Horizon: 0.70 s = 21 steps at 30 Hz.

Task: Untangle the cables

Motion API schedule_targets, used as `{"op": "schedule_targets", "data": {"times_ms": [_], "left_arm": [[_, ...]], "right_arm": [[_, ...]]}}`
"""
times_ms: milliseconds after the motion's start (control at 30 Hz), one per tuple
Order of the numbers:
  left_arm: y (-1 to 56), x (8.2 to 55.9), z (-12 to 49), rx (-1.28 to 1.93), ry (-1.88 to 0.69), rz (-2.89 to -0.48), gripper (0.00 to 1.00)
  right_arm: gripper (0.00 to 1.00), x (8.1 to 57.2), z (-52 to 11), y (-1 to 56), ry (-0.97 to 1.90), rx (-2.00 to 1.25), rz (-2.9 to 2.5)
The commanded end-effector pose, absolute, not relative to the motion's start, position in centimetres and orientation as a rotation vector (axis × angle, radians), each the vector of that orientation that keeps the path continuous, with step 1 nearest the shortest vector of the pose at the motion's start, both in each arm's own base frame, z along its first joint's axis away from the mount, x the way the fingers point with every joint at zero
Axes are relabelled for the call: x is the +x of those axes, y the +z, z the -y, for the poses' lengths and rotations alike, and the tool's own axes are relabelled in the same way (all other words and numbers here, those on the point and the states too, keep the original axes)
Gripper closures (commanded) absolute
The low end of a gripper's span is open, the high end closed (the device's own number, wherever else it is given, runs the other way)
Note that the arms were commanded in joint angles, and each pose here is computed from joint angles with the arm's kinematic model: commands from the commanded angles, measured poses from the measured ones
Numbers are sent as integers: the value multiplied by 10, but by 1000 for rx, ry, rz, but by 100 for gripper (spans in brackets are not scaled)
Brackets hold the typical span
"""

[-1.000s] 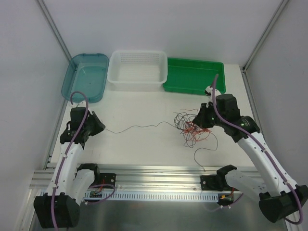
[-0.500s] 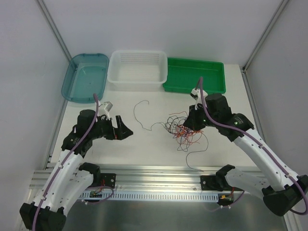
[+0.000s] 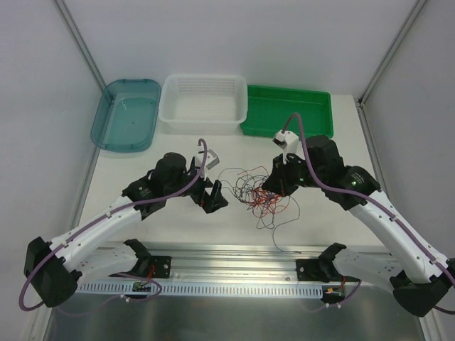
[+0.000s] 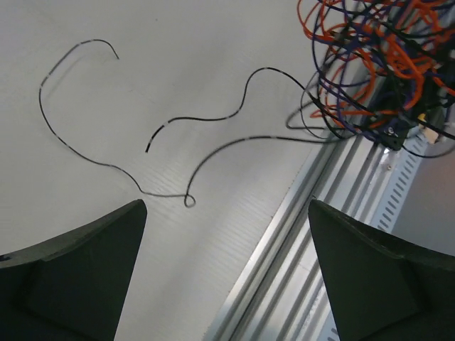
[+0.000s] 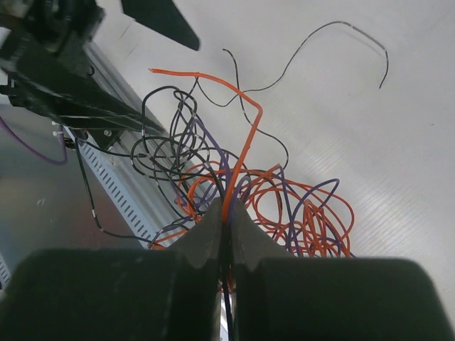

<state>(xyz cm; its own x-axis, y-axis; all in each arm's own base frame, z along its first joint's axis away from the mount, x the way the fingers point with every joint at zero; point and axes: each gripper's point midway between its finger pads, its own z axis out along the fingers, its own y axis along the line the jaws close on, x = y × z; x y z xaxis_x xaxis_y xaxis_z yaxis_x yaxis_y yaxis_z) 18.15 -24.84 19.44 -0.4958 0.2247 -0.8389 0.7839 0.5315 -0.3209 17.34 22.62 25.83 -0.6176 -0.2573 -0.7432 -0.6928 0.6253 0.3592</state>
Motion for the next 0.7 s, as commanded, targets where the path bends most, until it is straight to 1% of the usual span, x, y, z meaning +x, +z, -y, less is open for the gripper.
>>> {"op": "schedule_targets", "data": {"times_ms": [0,67,200,300,333,433,467,533,567,600,633,667], "left_arm": [[213,215,266,868,-812,-1864,1],[212,217,276,902,-826,-1844,1],[210,212,288,945,-871,-1809,7],[205,209,292,963,-893,-1799,20],[201,208,292,967,-897,-1804,33],[195,201,290,957,-918,-1822,53],[194,200,289,952,-922,-1826,66],[193,195,283,929,-925,-1830,79],[193,195,280,914,-918,-1828,92],[194,195,277,888,-909,-1833,98],[198,194,272,865,-901,-1819,100],[200,193,269,843,-895,-1816,100]], "right_arm": [[99,166,-237,284,932,-783,-2109],[99,164,-240,287,952,-793,-2095],[99,160,-245,288,981,-796,-2088],[99,160,-248,289,997,-796,-2080],[99,162,-248,288,992,-789,-2082],[99,166,-244,282,949,-771,-2098],[99,168,-242,275,927,-763,-2117],[98,175,-233,264,846,-728,-2153],[98,178,-229,258,809,-711,-2173],[98,181,-224,250,765,-688,-2198],[98,192,-213,243,670,-629,-2222],[98,195,-206,235,623,-581,-2255]]}}
